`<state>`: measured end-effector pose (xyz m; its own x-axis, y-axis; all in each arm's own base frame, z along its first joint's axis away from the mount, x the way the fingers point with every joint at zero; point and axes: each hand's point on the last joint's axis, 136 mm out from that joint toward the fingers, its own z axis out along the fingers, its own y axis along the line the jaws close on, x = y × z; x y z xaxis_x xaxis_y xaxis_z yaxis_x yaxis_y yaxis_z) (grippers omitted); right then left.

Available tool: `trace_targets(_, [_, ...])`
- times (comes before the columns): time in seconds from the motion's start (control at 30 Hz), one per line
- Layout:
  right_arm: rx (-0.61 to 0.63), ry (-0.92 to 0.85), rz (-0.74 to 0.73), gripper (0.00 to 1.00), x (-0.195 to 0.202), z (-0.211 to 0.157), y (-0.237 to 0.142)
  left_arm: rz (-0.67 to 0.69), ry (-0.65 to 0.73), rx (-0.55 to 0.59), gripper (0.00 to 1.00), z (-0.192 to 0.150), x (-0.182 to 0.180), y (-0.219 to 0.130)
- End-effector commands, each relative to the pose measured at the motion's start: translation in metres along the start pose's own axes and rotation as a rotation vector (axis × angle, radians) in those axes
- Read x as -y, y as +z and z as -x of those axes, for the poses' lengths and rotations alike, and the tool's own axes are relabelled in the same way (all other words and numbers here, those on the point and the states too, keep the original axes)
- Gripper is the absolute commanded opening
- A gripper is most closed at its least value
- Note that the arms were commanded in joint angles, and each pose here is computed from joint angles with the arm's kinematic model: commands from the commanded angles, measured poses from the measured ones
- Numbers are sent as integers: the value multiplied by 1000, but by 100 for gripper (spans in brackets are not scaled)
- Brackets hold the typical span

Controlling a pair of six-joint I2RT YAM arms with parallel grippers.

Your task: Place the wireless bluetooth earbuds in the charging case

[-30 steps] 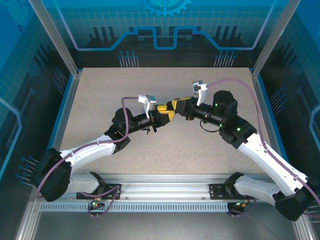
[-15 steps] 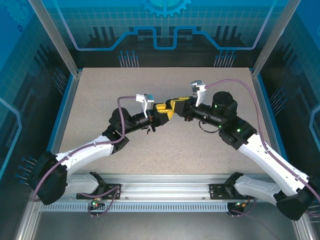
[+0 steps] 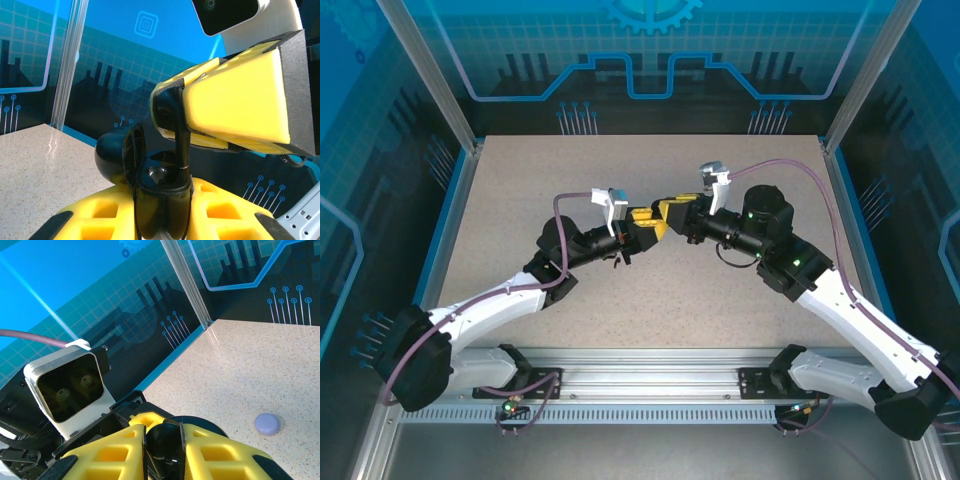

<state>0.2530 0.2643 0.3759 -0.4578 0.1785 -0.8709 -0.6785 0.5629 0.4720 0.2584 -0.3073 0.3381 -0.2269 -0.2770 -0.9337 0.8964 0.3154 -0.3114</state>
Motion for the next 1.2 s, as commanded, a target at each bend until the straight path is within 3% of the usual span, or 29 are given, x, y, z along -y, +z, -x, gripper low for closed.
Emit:
trace_targets(0.0, [57, -38, 21, 22, -14, 18, -7, -50, 63, 52, 4, 26, 19, 0])
trace_targets(1.17, [9, -53, 34, 23, -17, 8, -3, -30, 44, 62, 4, 30, 15, 2])
